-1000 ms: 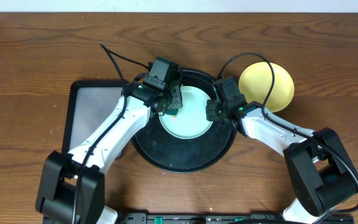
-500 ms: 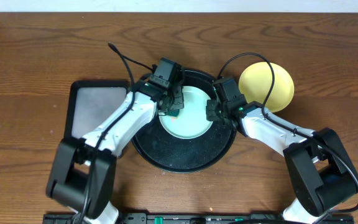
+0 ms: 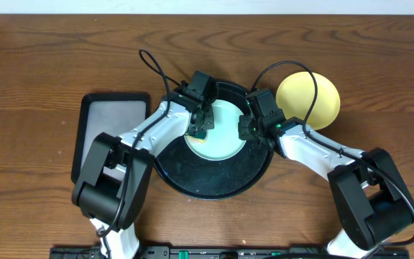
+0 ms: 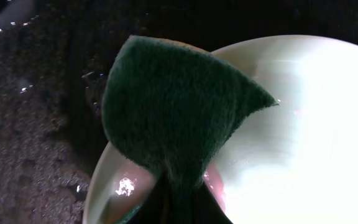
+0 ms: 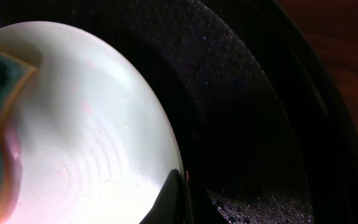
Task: Clean dirty plates on tray and stack at the side
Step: 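Sweep the sponge across the mint plate toward the right gripper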
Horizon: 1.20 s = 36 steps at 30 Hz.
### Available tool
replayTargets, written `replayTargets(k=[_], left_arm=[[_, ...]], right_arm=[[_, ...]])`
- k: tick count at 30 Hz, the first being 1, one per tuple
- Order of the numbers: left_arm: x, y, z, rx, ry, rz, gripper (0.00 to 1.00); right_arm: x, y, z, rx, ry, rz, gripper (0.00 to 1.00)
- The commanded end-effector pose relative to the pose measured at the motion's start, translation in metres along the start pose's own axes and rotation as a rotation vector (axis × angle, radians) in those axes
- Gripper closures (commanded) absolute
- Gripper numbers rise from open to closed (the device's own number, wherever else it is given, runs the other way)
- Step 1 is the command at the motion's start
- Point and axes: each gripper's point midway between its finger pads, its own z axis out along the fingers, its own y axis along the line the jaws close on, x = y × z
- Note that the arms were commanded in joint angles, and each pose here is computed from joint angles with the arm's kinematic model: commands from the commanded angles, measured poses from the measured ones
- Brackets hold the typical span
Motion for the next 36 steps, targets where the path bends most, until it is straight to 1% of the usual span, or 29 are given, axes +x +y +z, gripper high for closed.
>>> replayTargets(k=[1, 6, 10, 16, 19, 23, 26, 28, 32, 33, 36], left_arm=[[0.041, 0.012, 0.044, -0.03, 0.165, -0.016, 0.92], [0.062, -0.017, 0.047, 0.141, 0.285, -0.033, 0.92], [0.06, -0.043, 0.036, 0.292, 0.309, -0.039, 0.92], [0.041, -0.085, 0.008, 0.546, 0.288, -0.017, 0.92], [0.029, -0.091, -0.006, 0.572, 0.251, -0.006, 0.92], [0.014, -0.098, -0.037, 0.609, 0.178, 0.018, 0.92], [0.002, -0.098, -0.064, 0.603, 0.099, 0.032, 0.92], [-0.003, -0.089, -0.076, 0.555, 0.06, 0.026, 0.92], [-0.002, -0.056, -0.082, 0.373, 0.018, -0.004, 0.92], [-0.001, -0.041, -0.078, 0.295, 0.012, -0.014, 0.92], [0.004, -0.014, -0.065, 0.155, -0.001, -0.025, 0.92]], right_arm=[[0.004, -0.001, 0.002, -0.006, 0.015, -0.001, 0.99], [0.003, -0.001, 0.002, -0.007, 0.013, -0.001, 0.99], [0.003, -0.001, 0.002, -0.007, 0.013, -0.001, 0.99], [0.003, -0.001, 0.002, -0.007, 0.013, -0.001, 0.99], [0.003, -0.001, 0.002, -0.008, 0.011, -0.001, 0.99], [0.003, -0.001, 0.002, -0.008, 0.011, -0.001, 0.99], [0.003, -0.001, 0.002, -0.009, 0.01, -0.001, 0.99], [0.003, -0.001, 0.002, -0.009, 0.01, -0.001, 0.99], [0.002, -0.001, 0.002, -0.009, 0.01, -0.001, 0.99], [0.002, -0.001, 0.002, -0.009, 0.01, -0.001, 0.99], [0.002, 0.0, 0.002, -0.01, 0.007, -0.001, 0.99]])
